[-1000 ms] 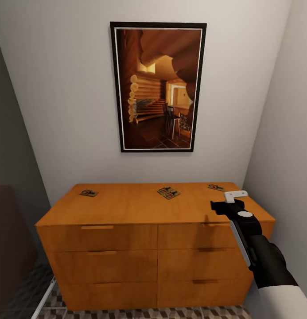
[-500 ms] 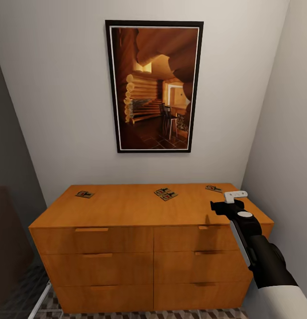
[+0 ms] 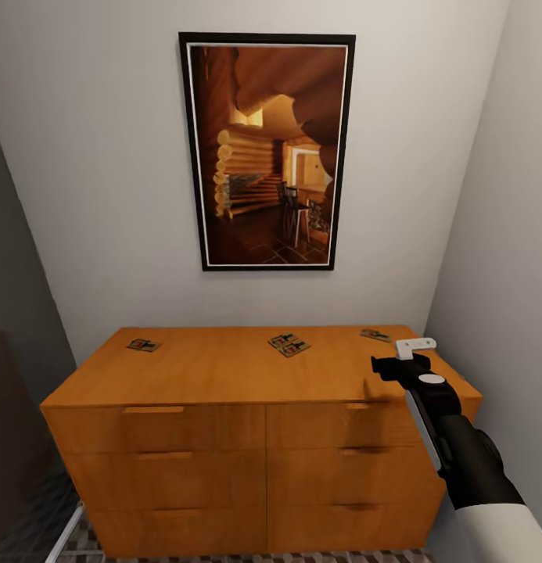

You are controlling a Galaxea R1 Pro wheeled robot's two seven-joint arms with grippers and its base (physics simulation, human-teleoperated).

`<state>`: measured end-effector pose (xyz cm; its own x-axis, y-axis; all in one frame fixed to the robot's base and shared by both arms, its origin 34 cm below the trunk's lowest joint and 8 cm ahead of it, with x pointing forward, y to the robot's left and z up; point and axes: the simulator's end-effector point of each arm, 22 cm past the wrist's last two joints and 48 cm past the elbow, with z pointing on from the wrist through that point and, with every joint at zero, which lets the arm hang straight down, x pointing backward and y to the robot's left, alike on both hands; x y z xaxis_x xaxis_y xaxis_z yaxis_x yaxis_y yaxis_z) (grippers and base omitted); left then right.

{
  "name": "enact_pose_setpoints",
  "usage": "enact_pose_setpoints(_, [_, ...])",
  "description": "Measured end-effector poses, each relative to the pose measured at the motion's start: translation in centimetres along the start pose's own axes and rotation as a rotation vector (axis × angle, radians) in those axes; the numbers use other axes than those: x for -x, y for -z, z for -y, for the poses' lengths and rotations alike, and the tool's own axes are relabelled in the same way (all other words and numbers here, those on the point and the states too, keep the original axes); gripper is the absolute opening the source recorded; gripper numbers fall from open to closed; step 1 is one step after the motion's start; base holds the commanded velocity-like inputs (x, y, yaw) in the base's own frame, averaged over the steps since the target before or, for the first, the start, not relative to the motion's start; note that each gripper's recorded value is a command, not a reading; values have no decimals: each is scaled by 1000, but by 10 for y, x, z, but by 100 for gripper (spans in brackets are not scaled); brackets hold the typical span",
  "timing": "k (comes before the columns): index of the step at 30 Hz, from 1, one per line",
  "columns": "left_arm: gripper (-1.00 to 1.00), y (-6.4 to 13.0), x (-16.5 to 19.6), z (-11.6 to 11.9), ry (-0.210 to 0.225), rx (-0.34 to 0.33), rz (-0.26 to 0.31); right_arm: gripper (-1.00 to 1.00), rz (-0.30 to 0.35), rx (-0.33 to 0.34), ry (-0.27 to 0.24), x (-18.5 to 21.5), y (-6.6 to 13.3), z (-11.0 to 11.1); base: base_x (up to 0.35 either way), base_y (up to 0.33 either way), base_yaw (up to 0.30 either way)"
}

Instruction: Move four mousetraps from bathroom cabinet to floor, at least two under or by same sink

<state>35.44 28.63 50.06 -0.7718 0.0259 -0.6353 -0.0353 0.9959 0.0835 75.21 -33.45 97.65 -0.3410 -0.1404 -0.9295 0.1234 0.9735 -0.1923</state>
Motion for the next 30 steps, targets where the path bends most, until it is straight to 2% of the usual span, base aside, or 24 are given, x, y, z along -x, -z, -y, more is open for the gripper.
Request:
enact_pose_setpoints(10, [100,0,0,0,1,1,0,100,-16,1,2,-7,-3,-1,177,-159,0])
enact_pose_setpoints(21, [100,0,0,0,1,1,0,100,-17,4,3,-8,-3,0,100,-27,0])
enact_pose_setpoints(27, [100,0,-2,0,1,1,-5,100,-17,76,2,-8,-3,-16,17,-2,0])
enact_pose_setpoints(30, [100,1,-4,0,1,1,-10,100,-17,152,4,-8,-1,-31,5,-1,0])
